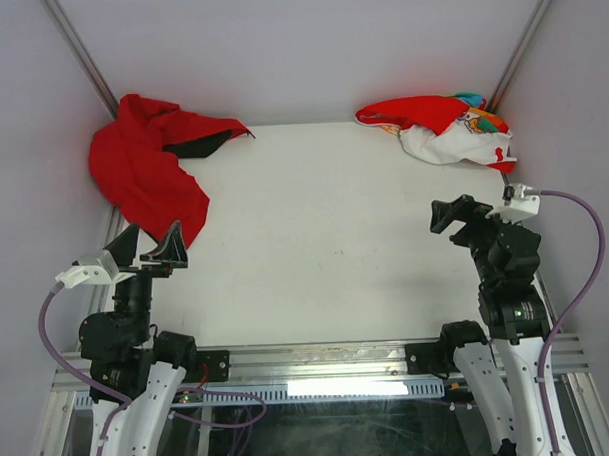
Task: Zip up the jacket
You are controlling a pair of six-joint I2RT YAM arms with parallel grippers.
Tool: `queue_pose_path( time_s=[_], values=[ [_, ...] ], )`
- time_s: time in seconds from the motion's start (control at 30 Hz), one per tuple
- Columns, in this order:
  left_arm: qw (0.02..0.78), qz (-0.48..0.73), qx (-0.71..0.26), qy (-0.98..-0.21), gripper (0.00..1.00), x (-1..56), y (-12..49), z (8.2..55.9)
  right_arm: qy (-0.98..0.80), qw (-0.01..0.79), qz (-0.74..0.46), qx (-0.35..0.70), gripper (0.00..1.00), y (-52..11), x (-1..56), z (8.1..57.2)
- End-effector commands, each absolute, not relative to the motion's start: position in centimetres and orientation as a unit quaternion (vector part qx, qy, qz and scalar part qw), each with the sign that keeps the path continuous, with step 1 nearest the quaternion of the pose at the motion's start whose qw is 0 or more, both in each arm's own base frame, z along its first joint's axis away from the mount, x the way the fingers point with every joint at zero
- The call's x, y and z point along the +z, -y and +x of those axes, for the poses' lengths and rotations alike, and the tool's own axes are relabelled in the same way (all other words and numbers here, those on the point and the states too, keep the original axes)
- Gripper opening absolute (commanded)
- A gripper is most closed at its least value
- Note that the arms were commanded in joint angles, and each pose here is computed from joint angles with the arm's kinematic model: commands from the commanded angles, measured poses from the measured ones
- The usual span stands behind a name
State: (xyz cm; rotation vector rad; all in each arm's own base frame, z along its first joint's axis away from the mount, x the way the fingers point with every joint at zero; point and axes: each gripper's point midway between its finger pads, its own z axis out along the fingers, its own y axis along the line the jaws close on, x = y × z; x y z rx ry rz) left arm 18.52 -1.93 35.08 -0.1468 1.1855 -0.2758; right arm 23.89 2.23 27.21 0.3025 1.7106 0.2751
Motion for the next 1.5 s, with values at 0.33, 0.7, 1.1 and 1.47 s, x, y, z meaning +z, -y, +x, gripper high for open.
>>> queue_pose_path(
  time_s=[0.33,0.7,1.1,1.47],
  values=[
    [0.763,-0.121,-0.076,-0.63,0.99,33.7,0.8,23.2,-0.738,0.648,0.115,0.15,0.99,-3.4,28.0,24.7],
    [0.651,-0.252,0.043,-0.715,0.99,30.1,-2.7,34.6,-0.753,0.627,0.103,0.169,0.99,-4.3,26.5,24.5],
    [0.513,-0.383,0.034,-0.768,0.99,18.8,-12.8,46.5,-0.743,0.636,0.067,0.198,0.99,-6.3,27.2,23.3],
    [0.433,-0.362,-0.031,-0.825,0.91,9.3,-13.6,54.0,-0.751,0.624,0.048,0.21,0.99,-7.2,26.7,23.5]
  ],
)
